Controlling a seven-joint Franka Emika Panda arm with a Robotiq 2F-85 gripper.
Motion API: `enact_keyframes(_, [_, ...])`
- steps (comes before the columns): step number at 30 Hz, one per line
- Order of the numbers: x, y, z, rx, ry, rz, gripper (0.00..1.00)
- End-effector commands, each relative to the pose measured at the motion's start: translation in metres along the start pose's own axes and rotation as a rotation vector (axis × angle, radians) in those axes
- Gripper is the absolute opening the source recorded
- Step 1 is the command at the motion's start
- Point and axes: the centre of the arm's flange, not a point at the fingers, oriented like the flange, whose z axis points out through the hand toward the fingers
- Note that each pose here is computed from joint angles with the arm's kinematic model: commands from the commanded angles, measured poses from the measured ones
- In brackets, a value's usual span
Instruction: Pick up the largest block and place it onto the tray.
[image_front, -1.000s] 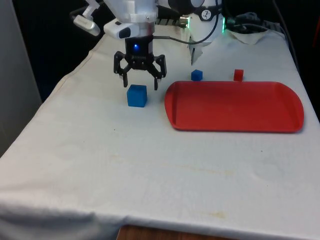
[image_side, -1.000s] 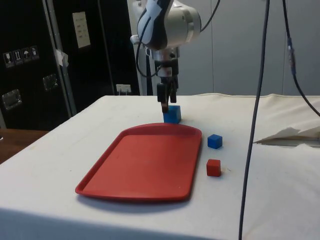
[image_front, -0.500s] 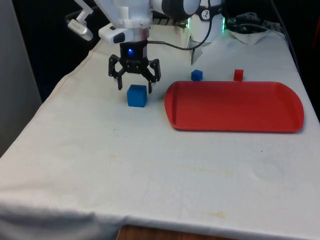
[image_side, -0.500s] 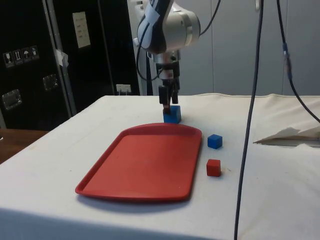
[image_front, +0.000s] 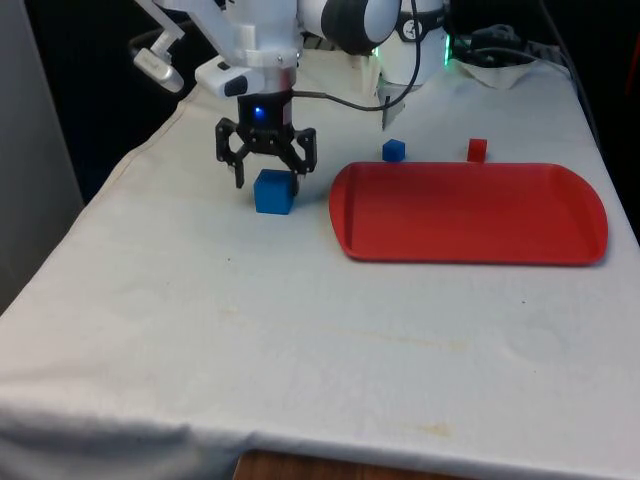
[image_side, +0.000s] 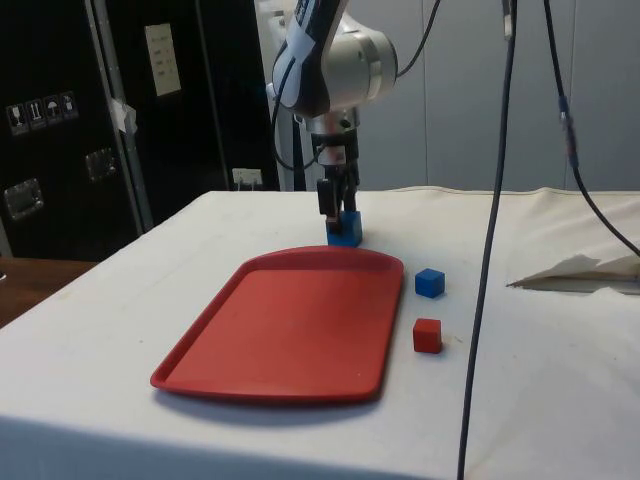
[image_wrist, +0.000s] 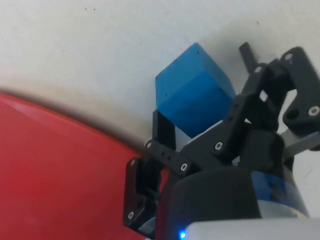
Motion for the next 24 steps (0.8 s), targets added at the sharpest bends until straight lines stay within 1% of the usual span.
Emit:
enact_keyframes(1, [0.0012,0.0003,0.001,0.003,0.011,0.001,0.73])
enact_keyframes(4, [0.002,0.0004,0.0014,0.002,0.012,0.001,0.37])
enact_keyframes(7, [0.0024,-0.0001,0.0016,0.002,0.012,0.001,0.04])
enact_keyframes(8, [0.0025,0.0,0.0015,0.001,0.013,0.001,0.0])
enact_keyframes(9, [0.0017,0.0002,0.0007,-0.002,0.001,0.0,0.0])
enact_keyframes(10, [0.0024,0.0,0.002,0.001,0.012,0.001,0.0])
enact_keyframes(15, [0.0024,0.0,0.002,0.001,0.012,0.001,0.0])
enact_keyframes(16, [0.0015,0.0002,0.0011,-0.003,0.0,0.0,0.0])
enact_keyframes(17, [0.0023,0.0,0.0021,0.002,0.011,0.001,0.0])
enact_keyframes(20, [0.0014,0.0015,0.0024,0.007,0.006,0.006,0.0])
enact_keyframes(24, [0.0011,0.0006,0.0013,0.0,0.0,0.005,0.0])
